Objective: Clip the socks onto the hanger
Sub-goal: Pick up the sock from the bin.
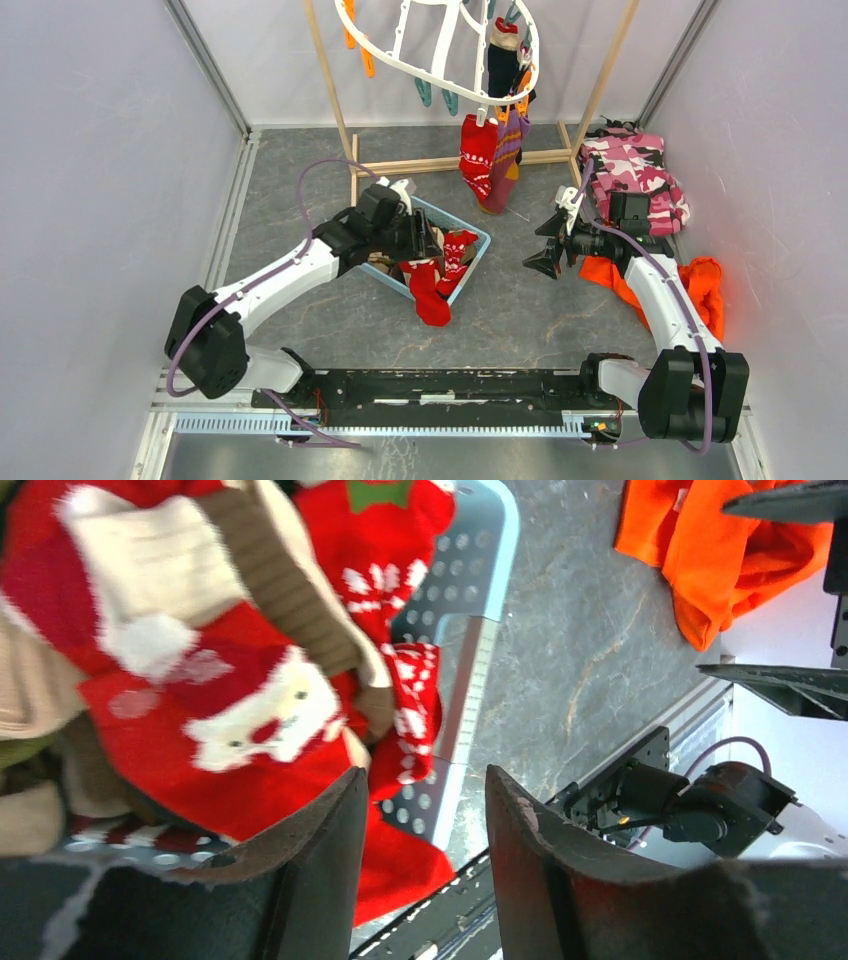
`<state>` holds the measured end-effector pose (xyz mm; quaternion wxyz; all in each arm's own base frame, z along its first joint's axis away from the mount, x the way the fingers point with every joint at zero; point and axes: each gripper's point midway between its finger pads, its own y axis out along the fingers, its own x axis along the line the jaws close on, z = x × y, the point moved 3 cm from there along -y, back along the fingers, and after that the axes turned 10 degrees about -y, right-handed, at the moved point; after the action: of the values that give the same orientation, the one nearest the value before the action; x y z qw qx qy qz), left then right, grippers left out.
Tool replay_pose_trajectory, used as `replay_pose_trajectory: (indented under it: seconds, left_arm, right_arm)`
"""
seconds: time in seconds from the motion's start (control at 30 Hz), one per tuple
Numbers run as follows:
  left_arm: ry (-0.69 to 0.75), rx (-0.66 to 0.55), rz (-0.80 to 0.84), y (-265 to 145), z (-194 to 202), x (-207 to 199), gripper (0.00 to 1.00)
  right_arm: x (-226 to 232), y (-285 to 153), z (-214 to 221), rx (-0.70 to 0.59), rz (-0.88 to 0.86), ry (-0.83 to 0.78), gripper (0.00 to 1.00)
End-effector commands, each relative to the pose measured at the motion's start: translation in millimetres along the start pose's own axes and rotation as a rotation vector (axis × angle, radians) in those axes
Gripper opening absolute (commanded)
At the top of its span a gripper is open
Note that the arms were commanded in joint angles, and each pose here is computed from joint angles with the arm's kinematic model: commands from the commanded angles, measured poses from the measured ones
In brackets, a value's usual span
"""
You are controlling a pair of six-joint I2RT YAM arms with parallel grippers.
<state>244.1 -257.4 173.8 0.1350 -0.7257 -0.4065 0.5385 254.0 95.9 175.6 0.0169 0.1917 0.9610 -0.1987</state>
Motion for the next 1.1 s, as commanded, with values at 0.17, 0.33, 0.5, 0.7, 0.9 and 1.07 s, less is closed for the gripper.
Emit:
replay_pose_trajectory:
  seconds: [0.17, 0.33, 0.5, 0.7, 0.9, 1.07]
  left_arm:
    - [0.053, 0.096, -0.180, 16, 41, -6, 0.52]
    - [0.075, 0.134, -0.206, 29, 51, -3, 0.51]
    - [0.091, 0.136, -0.180, 42, 51, -6, 0.44]
    - [0.119, 0.138, -0.166, 52, 46, -12, 0.36]
    - [0.138, 0.133, -0.147, 53, 42, -19, 0.22]
    - [0.155, 0.140, -0.147, 50, 40, -22, 0.02]
  right_arm:
    - [-4, -2, -6, -0.013, 0.004, -0.033, 0.90]
    - [-4, -2, -6, -0.015, 0.002, -0.032, 0.90]
    - [-3, -2, -6, -0.015, 0.003, -0.033, 0.90]
    - [-2, -3, -7, -0.014, 0.006, -0.039, 0.90]
    - [-2, -3, -6, -0.013, 0.005, -0.039, 0.90]
    - [-2, -3, -6, -0.013, 0.005, -0.038, 0.90]
